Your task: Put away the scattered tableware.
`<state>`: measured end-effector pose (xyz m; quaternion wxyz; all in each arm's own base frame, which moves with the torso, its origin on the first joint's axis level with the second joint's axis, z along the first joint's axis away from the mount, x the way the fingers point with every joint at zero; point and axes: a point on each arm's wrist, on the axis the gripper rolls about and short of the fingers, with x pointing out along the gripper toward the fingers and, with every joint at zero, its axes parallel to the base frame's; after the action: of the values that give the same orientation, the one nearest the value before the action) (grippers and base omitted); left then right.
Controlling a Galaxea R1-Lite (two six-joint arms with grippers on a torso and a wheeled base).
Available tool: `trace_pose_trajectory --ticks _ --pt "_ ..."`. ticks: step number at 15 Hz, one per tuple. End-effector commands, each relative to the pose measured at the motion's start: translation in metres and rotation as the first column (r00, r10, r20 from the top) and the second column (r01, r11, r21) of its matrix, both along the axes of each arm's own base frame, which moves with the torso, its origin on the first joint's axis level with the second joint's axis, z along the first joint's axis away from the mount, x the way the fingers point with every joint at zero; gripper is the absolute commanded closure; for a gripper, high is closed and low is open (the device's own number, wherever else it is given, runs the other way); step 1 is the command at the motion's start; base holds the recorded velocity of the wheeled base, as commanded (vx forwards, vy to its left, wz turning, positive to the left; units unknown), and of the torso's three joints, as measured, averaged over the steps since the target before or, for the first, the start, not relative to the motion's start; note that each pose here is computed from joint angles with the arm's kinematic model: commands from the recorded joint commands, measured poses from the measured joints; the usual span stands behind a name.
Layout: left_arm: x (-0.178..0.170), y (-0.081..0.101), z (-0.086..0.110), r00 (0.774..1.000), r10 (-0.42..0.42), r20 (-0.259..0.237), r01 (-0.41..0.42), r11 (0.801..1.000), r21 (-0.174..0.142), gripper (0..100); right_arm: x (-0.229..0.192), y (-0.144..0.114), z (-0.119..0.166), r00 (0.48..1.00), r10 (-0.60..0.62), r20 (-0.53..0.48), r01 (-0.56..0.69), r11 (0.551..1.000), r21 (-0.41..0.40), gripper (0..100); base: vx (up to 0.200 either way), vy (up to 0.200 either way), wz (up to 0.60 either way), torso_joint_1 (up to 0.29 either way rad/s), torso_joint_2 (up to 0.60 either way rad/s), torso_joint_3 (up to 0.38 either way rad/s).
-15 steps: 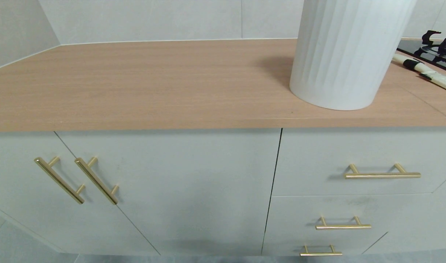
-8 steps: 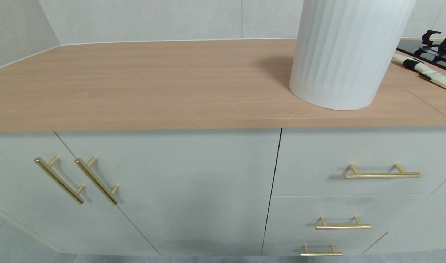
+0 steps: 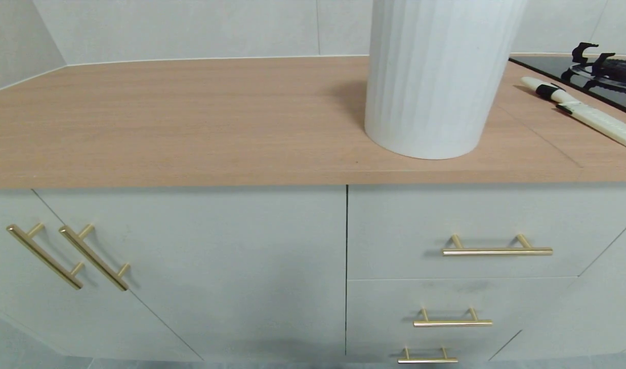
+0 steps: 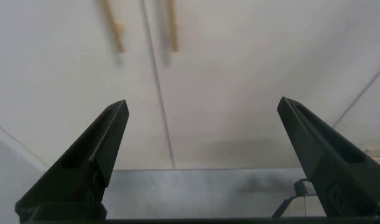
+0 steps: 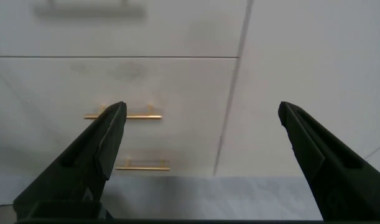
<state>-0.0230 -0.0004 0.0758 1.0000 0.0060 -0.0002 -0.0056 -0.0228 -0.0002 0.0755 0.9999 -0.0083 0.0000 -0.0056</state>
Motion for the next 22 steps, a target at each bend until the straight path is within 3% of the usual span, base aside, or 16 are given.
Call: trace_pose_trajectory --ticks 1,18,22 --pt "0.0 0.0 0.0 1.0 0.001 0.0 -0.001 1.0 0.0 0 0.0001 0.0 0.0 1.0 0.001 -0.002 -0.001 1.0 0.0 0 0.0 -0.2 0.0 0.002 0.0 0.002" --pt "0.0 0.0 0.0 1.0 0.001 0.0 -0.001 1.0 -0.001 0 0.0001 0.0 0.0 1.0 0.001 -0.002 -0.001 1.0 -0.003 0 0.0 -0.012 0.0 0.003 -0.01 -0.001" --pt "0.0 0.0 0.0 1.0 0.001 0.0 -0.001 1.0 -0.001 0 0.0001 0.0 0.0 1.0 0.001 -0.002 -0.001 1.0 -0.002 0 0.0 0.0 0.0 0.14 -0.19 -0.227"
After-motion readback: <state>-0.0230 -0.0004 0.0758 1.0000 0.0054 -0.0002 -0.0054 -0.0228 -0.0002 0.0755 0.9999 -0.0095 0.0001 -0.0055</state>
